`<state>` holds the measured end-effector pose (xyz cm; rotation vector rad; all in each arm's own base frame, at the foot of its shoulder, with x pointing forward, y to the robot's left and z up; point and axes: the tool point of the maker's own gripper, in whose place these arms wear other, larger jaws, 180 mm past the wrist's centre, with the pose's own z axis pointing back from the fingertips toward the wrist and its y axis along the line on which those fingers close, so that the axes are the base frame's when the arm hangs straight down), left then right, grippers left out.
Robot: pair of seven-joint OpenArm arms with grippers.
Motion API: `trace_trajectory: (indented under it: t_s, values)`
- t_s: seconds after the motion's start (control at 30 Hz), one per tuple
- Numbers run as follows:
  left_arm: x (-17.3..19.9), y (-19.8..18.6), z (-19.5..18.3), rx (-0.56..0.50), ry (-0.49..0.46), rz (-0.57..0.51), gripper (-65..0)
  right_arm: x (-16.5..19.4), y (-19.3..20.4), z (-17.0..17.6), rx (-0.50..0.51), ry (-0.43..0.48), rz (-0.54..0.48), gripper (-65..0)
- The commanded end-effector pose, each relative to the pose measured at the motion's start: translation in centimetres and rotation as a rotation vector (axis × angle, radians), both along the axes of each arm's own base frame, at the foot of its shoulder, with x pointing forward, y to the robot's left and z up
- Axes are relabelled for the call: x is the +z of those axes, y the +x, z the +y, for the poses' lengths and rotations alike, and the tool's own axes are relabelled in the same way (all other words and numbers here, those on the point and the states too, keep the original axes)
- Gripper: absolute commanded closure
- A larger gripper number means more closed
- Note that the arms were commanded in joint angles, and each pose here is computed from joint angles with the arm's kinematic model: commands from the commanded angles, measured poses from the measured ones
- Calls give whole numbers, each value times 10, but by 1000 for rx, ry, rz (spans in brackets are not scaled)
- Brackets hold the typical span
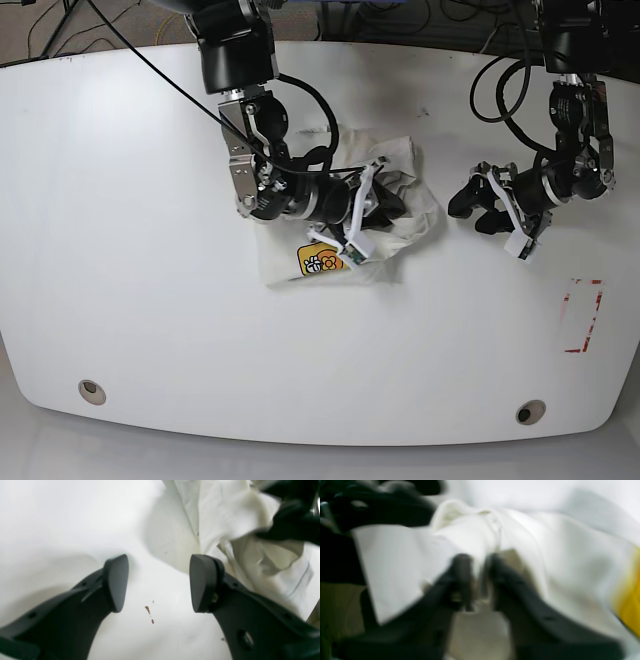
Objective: Layout the t-shirt on the table in an organized manner, then fold the t-shirt properly
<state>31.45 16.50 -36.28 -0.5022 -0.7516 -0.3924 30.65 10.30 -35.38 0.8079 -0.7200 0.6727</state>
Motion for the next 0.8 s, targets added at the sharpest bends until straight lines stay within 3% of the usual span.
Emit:
trace_trajectory:
  t_s: [0.0,0.1,0.2,0.33,0.47,0.57,0.77]
  values:
    - [17,10,1,-2,-13,-60,-358,25,8,19,29,68,-62,-14]
    - [17,10,1,-2,-13,-60,-358,32,3,38,62,90,-68,-27]
    - [17,10,2,-2,-11,-60,-358,32,8,36,27,85,-50,-111]
    - [17,10,2,-2,-10,-60,-358,35,6,43,21,80,-47,-331]
    - [18,10,8,-3,7,-60,-358,51,8,46,16,110,-73,-487]
    - [18,10,8,-3,7,-61,-358,58,10,44,16,114,-98,-522]
    - [19,10,8,-3,6,-61,-358,59,23,24,9,64,-142,-507]
